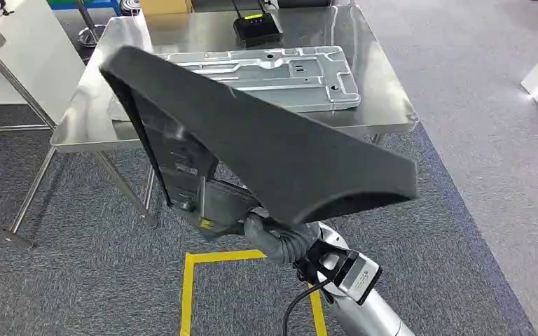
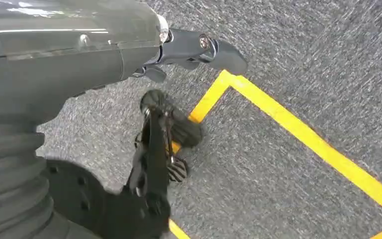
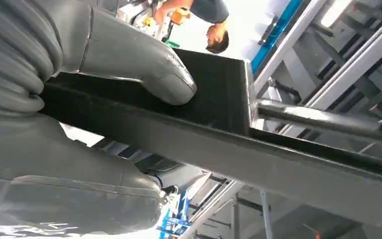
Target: Take the parts from the cabinet and place them on the table.
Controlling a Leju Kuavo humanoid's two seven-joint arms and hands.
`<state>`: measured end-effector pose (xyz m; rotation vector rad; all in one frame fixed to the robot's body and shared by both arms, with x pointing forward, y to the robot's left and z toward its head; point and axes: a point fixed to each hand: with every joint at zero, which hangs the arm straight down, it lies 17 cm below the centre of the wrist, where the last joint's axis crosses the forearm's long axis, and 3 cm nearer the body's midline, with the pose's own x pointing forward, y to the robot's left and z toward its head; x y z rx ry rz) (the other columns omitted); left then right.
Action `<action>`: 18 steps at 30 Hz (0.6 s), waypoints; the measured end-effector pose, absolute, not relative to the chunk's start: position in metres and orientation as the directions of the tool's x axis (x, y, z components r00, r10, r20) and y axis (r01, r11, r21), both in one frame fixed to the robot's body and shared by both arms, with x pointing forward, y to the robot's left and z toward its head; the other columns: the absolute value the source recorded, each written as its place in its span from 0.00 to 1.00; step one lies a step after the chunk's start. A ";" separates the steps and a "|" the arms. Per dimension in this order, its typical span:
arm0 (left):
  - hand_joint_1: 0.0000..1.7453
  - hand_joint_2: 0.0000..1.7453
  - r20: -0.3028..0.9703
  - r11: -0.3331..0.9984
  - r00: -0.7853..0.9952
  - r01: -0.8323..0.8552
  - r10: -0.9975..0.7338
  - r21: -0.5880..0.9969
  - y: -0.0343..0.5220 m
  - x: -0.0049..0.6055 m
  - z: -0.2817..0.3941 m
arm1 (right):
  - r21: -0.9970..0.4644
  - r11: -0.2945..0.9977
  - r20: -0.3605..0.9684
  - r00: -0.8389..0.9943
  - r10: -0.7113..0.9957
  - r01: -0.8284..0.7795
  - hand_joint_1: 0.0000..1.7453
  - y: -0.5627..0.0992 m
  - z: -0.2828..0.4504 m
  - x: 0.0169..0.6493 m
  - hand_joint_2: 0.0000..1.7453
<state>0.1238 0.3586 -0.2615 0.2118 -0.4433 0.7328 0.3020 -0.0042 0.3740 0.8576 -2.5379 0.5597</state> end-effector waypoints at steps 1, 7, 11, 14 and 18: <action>0.00 1.00 0.458 0.728 0.658 -0.685 0.597 0.035 0.359 0.122 -0.262 | -0.238 0.731 0.491 -0.729 -0.477 -0.639 1.00 -0.004 0.373 0.302 1.00; 0.00 1.00 0.457 0.728 0.661 -0.684 0.596 0.040 0.362 0.121 -0.262 | -0.236 0.731 0.493 -0.727 -0.478 -0.641 1.00 -0.005 0.373 0.302 1.00; 0.00 1.00 0.457 0.728 0.661 -0.684 0.595 0.043 0.363 0.121 -0.262 | -0.236 0.732 0.487 -0.729 -0.481 -0.640 1.00 -0.005 0.375 0.302 1.00; 0.00 1.00 0.457 0.726 0.661 -0.686 0.596 0.045 0.364 0.122 -0.262 | -0.239 0.732 0.480 -0.733 -0.482 -0.638 1.00 -0.006 0.378 0.302 1.00; 0.00 1.00 0.452 0.727 0.663 -0.686 0.597 0.047 0.363 0.120 -0.262 | -0.235 0.732 0.484 -0.730 -0.482 -0.639 1.00 -0.006 0.376 0.301 1.00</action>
